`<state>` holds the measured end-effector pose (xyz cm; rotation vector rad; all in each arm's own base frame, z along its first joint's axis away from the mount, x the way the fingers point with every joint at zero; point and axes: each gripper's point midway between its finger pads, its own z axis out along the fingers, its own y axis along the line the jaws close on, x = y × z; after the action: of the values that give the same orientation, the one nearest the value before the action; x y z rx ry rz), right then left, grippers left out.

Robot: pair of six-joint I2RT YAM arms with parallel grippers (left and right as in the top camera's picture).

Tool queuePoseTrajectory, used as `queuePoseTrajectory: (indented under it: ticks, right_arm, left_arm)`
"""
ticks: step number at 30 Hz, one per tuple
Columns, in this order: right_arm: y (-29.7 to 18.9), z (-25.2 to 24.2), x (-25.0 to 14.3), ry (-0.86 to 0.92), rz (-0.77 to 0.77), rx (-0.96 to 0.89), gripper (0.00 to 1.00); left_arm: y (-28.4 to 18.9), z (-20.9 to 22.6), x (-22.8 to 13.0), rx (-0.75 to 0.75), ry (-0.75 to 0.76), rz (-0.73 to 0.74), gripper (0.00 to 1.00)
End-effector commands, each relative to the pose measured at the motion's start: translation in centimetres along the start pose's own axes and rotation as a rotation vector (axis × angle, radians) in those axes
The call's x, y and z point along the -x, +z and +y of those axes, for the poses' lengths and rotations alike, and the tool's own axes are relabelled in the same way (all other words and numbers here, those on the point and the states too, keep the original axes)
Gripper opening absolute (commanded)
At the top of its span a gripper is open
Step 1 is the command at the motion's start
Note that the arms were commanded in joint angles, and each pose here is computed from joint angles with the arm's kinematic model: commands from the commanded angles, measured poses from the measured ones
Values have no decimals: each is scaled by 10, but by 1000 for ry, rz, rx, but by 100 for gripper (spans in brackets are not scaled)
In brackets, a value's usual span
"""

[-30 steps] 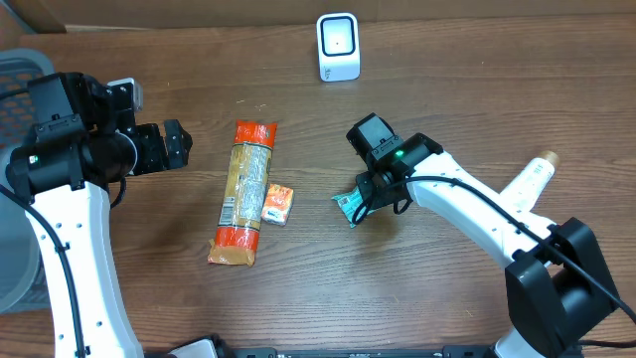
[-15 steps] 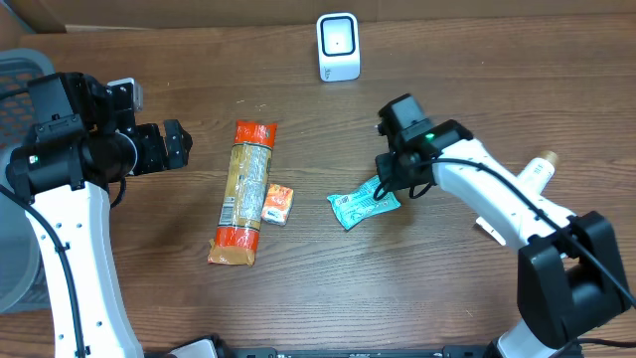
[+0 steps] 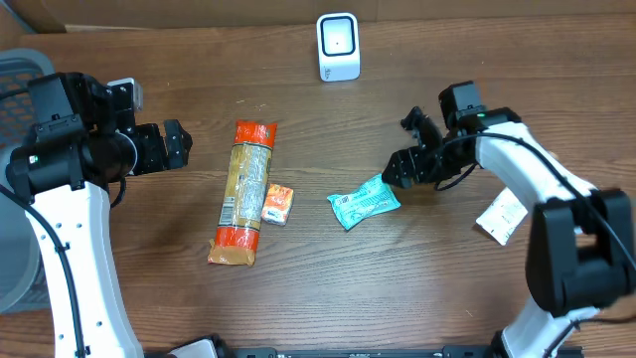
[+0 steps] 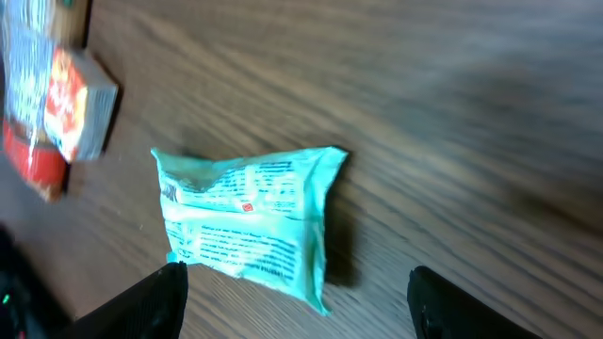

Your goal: Scan the item barcode

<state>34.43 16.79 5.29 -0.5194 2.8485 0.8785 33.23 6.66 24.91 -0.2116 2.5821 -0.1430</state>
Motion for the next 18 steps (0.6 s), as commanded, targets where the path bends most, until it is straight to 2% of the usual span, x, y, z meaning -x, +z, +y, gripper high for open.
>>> queuePoseTrajectory:
  ticks: [1,10,17,18]
  right_arm:
    - [25,1,-11,-20,54,93,76]
    - [51,-11,-23,9,111,128,76]
    - [68,5,-31,-28,159,152,74]
    - [72,9,-33,-40,171,150,71]
  left_arm:
    - [-10,-5,7,-10,35,-37,100]
    - [-10,-5,7,-11,35,-36,100]
    - [-10,-5,7,-11,35,-37,100]
    - [-10,-5,7,-11,35,-37,100]
